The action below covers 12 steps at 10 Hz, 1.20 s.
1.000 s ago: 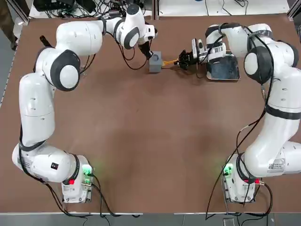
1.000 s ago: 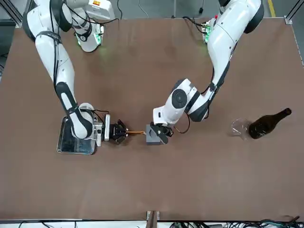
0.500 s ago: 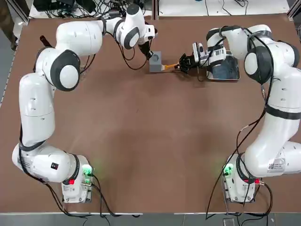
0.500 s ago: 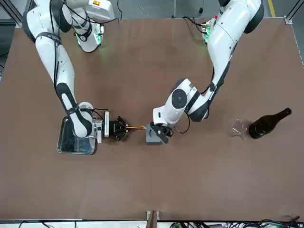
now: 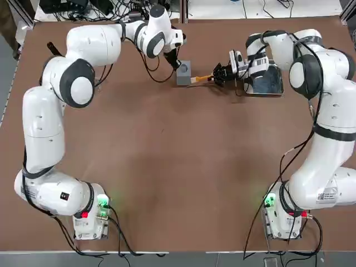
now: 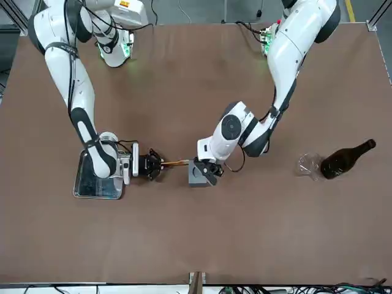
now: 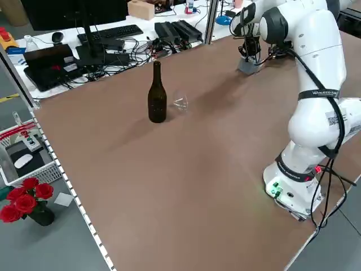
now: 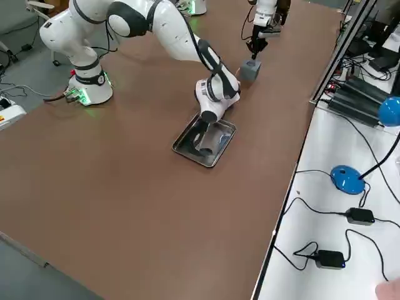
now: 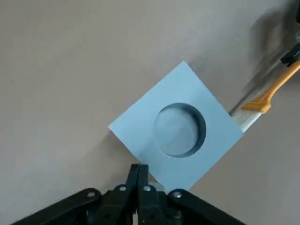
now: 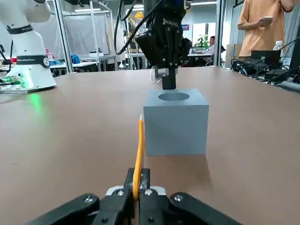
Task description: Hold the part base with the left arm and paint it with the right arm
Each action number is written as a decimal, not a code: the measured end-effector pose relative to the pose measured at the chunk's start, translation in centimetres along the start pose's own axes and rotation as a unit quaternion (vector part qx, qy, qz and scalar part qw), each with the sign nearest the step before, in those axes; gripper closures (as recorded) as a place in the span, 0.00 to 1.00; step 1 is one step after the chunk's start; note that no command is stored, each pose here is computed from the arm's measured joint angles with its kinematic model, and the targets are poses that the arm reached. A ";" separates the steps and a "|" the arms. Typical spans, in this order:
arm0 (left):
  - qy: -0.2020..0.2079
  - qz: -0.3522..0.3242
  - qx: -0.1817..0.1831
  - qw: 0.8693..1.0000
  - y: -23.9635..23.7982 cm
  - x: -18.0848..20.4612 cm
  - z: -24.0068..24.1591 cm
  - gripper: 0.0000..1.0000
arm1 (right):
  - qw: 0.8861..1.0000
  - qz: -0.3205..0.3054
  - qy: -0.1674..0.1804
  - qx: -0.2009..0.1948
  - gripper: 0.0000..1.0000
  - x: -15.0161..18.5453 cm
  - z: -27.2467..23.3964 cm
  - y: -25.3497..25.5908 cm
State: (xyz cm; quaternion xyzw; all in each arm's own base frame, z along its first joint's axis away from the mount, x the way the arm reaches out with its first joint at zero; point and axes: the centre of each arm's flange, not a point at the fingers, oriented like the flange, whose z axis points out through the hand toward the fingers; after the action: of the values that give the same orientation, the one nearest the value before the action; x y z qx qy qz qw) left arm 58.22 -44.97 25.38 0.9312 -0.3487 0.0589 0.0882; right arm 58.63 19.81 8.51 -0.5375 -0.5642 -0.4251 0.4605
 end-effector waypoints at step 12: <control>0.000 0.000 0.000 1.000 0.0 0.0 0.0 0.95 | 0.997 0.026 -0.037 -0.066 0.95 3.0 0.8 4.0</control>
State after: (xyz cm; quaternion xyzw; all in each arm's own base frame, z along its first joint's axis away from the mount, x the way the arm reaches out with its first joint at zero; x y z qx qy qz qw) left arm 58.22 -44.98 25.38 0.9312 -0.3487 0.0589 0.0882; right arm 62.59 21.51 11.16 -0.5968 -0.5373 -0.4286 0.4140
